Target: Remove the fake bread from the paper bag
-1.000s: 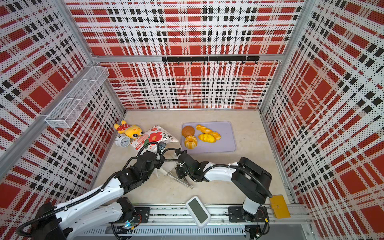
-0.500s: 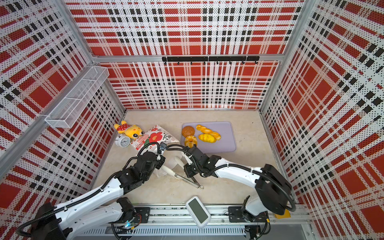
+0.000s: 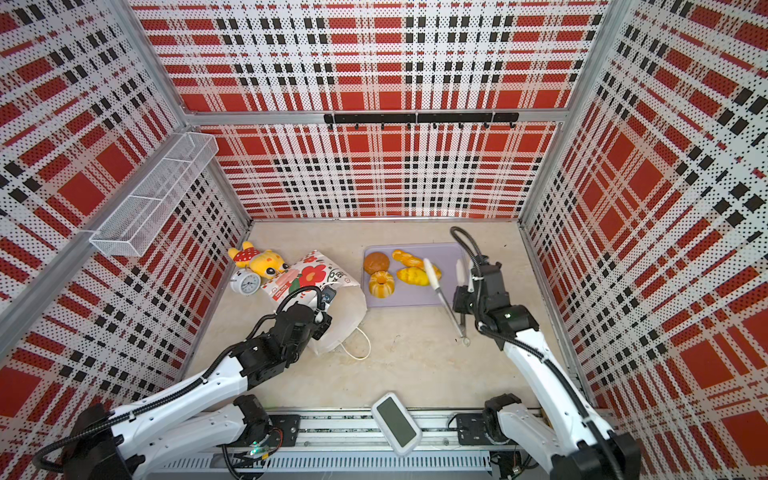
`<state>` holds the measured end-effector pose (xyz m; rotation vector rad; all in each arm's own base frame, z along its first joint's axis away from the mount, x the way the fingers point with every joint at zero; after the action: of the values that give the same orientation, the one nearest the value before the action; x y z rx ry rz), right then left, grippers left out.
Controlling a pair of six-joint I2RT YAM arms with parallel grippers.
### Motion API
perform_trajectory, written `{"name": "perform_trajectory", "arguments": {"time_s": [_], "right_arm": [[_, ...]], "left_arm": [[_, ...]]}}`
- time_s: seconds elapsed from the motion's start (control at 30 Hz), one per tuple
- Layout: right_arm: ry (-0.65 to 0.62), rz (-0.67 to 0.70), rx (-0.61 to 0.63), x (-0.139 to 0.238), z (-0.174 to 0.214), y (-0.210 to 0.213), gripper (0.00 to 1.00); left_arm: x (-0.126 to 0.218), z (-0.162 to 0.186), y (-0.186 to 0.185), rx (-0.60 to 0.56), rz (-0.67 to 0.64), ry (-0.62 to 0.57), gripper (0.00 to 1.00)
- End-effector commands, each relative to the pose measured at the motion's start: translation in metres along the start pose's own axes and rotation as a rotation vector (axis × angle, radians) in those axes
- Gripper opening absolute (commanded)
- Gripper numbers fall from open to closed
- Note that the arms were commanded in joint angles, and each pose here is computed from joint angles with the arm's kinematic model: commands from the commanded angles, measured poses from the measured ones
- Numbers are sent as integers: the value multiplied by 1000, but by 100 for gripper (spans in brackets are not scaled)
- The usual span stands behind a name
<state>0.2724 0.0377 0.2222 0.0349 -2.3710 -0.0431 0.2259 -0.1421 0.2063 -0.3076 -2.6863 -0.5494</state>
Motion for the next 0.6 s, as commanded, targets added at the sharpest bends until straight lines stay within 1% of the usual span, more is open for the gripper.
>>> {"name": "perform_trajectory", "arguments": {"time_s": [0.0, 0.13, 0.27, 0.3, 0.37, 0.4, 0.47, 0.5, 0.57], "right_arm": [[-78, 242, 40, -29, -24, -54, 0], [-73, 420, 62, -70, -41, -103, 0], [-15, 486, 24, -112, -43, -131, 0], [-4, 489, 19, -122, -43, -134, 1], [51, 485, 14, -144, -41, -140, 6], [98, 464, -5, -153, -41, -142, 12], [135, 408, -6, -168, -45, -142, 36], [155, 378, -18, -172, -47, -141, 44], [192, 362, -52, -171, -48, -141, 58]], "left_arm": [[5, -9, 1, 14, -1, -34, 0], [7, -9, 1, 14, -3, -36, 0], [6, -9, -1, 12, 6, -33, 0], [5, -9, -2, 8, 7, -31, 0], [5, -9, -2, 5, 8, -30, 0], [5, -9, -2, 4, 6, -29, 0], [6, -9, -1, 7, 6, -32, 0], [7, -9, -2, 6, 8, -33, 0], [7, -9, -1, 6, 7, -35, 0]]}}
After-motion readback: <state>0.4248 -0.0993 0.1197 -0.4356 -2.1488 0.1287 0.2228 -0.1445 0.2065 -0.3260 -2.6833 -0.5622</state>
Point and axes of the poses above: each gripper's point midway between its finger pads, its own x axis back along the fingers, its own y axis along the line the jaws close on, z = x × y, the point moved 6 cm from there along x, back along the fingers, and after that the axes turned 11 degrees about x, right-handed, at the moved point
